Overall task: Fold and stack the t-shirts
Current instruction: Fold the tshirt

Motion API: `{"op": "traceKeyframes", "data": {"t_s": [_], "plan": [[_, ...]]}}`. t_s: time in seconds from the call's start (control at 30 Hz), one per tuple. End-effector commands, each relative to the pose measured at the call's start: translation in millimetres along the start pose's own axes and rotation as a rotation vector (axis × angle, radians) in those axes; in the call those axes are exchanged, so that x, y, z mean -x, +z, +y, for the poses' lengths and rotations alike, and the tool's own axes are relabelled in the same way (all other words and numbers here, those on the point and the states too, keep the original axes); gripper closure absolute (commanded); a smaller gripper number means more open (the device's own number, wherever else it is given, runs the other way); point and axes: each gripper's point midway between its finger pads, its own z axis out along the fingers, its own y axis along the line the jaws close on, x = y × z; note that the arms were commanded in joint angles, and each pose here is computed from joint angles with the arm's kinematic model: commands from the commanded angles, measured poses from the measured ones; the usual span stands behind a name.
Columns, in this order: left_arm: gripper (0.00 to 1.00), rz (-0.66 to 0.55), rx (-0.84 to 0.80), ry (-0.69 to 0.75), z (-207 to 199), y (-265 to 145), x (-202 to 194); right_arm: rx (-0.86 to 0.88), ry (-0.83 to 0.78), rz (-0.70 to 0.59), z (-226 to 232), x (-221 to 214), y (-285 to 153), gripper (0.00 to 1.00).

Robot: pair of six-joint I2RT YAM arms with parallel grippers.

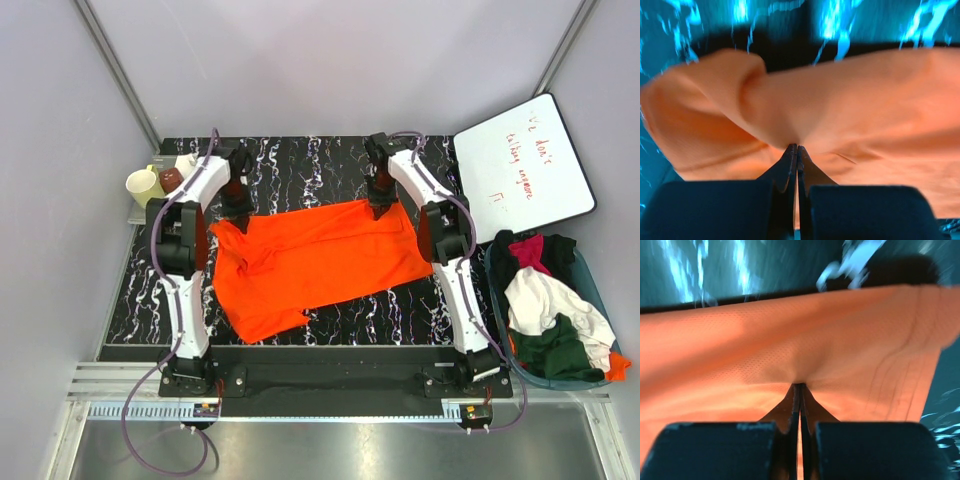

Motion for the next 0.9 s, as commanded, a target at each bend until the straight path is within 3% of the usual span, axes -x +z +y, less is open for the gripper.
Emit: {"op": "traceKeyframes", "data": {"t_s": [0.0, 0.2, 0.3, 0.5, 0.6, 0.73, 0.87], "plan": [[1.00, 0.007, 0.056, -0.020, 0, 6, 15, -0.204, 0.024, -0.085, -32, 28, 7, 1.00], [1.00, 0.043, 0.084, -0.020, -4, 19, 29, -0.236, 0.105, -0.091, -52, 37, 26, 1.00], [1.00, 0.024, 0.082, 0.005, -9, 5, 22, -0.226, 0.140, -0.056, -62, 31, 33, 1.00], [1.00, -0.023, 0.089, 0.026, -2, -18, -19, -0.218, 0.128, -0.053, -63, 28, 28, 1.00], [1.00, 0.008, 0.105, 0.015, 11, -15, -54, -0.199, 0.128, -0.057, -60, 30, 24, 1.00], [1.00, -0.074, 0.080, 0.008, 11, -34, -67, -0.180, 0.122, -0.050, -56, 28, 24, 1.00], [1.00, -0.046, 0.060, 0.034, 5, -30, -83, -0.168, 0.118, -0.047, -54, 27, 22, 1.00]]}}
